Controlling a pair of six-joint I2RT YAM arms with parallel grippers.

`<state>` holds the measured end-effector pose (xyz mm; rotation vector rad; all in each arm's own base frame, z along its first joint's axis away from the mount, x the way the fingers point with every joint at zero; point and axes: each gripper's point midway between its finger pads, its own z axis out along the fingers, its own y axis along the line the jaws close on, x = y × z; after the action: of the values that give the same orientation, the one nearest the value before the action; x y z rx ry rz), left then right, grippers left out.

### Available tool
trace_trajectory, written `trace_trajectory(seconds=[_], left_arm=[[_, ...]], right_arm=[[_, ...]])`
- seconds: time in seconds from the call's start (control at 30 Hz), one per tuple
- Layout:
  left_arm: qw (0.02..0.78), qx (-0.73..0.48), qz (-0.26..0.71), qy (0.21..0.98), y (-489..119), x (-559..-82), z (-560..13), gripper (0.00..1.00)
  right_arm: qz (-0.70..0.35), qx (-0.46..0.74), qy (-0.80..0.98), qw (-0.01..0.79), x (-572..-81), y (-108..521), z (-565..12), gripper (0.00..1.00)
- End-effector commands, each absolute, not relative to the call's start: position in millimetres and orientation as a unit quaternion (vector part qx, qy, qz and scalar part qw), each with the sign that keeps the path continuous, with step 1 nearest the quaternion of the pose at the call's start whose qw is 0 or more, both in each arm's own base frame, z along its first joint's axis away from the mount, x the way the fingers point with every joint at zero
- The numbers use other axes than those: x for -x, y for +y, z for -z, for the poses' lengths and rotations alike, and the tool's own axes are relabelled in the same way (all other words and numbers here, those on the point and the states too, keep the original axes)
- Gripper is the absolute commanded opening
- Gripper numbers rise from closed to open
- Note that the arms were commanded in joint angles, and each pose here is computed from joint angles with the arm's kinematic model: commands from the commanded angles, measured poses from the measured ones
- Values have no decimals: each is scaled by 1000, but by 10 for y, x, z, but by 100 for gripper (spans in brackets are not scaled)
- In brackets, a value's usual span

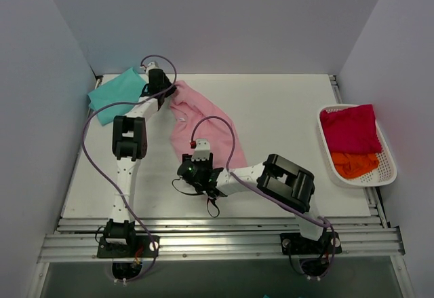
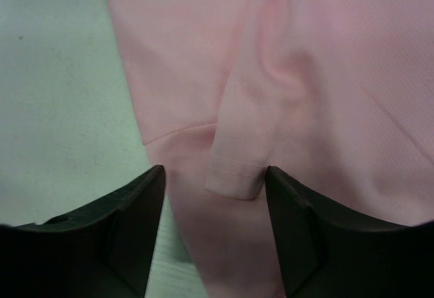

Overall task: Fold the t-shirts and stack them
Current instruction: Flatten out the tshirt

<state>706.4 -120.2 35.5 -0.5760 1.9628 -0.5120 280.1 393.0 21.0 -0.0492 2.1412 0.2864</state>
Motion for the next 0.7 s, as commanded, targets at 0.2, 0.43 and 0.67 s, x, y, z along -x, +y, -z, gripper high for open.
trace_trajectory(seconds=[0.2,0.43,0.67], left_arm=[[507,235,220,799,-1164,-7096,-574,2],[508,234,221,799,-1167,-7100,-578,2],[507,235,222,799,-1167,-7099,-586,2]], right_arm=[[-120,6,882,456,-2823,3774,-124,44],[-122,3,883,454,-2841,3741,-104,36],[-127,6,884,449,-2841,3757,-64,9]])
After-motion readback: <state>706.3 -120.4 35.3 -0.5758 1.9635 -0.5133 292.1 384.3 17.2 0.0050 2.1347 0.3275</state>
